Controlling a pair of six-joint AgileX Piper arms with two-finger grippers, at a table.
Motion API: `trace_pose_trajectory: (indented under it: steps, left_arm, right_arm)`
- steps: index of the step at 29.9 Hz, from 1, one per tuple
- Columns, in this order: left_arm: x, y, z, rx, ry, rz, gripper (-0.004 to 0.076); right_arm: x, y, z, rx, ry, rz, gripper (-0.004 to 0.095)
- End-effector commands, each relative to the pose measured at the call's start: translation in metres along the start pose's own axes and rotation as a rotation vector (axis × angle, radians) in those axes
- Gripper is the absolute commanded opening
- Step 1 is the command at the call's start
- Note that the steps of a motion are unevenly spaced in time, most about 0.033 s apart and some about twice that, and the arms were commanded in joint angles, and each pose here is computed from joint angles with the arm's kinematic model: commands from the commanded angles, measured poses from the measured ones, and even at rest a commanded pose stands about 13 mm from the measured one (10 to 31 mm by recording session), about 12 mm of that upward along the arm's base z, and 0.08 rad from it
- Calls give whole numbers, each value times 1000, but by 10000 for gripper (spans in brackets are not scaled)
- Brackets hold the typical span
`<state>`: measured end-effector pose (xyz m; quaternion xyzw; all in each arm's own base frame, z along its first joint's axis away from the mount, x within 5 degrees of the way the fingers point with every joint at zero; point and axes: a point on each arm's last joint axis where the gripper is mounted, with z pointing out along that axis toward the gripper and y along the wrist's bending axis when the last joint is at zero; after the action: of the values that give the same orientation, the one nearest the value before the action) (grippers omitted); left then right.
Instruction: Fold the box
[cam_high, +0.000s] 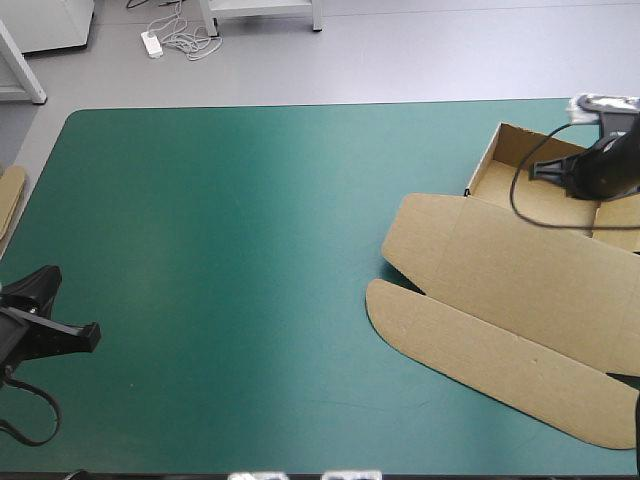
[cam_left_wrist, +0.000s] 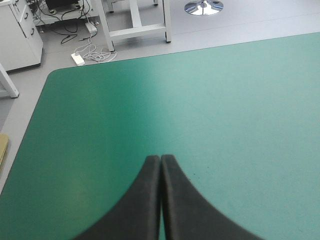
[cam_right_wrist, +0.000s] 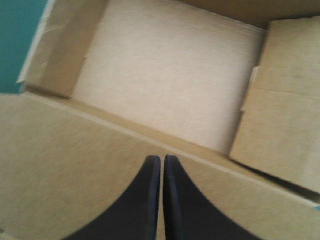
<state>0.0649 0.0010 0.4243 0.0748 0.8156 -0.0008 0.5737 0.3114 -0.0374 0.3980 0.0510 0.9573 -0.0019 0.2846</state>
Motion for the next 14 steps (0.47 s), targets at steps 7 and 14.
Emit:
trace_pose_trajectory:
  steps: [7, 14]
  left_arm:
    - [12, -15, 32, 55, -85, 43, -9]
    - [44, -26, 59, 93, -55, 82, -9]
  right_arm:
    - [113, 56, -74, -182, -389, -171, -7]
    - [179, 42, -76, -182, -455, -282, -7]
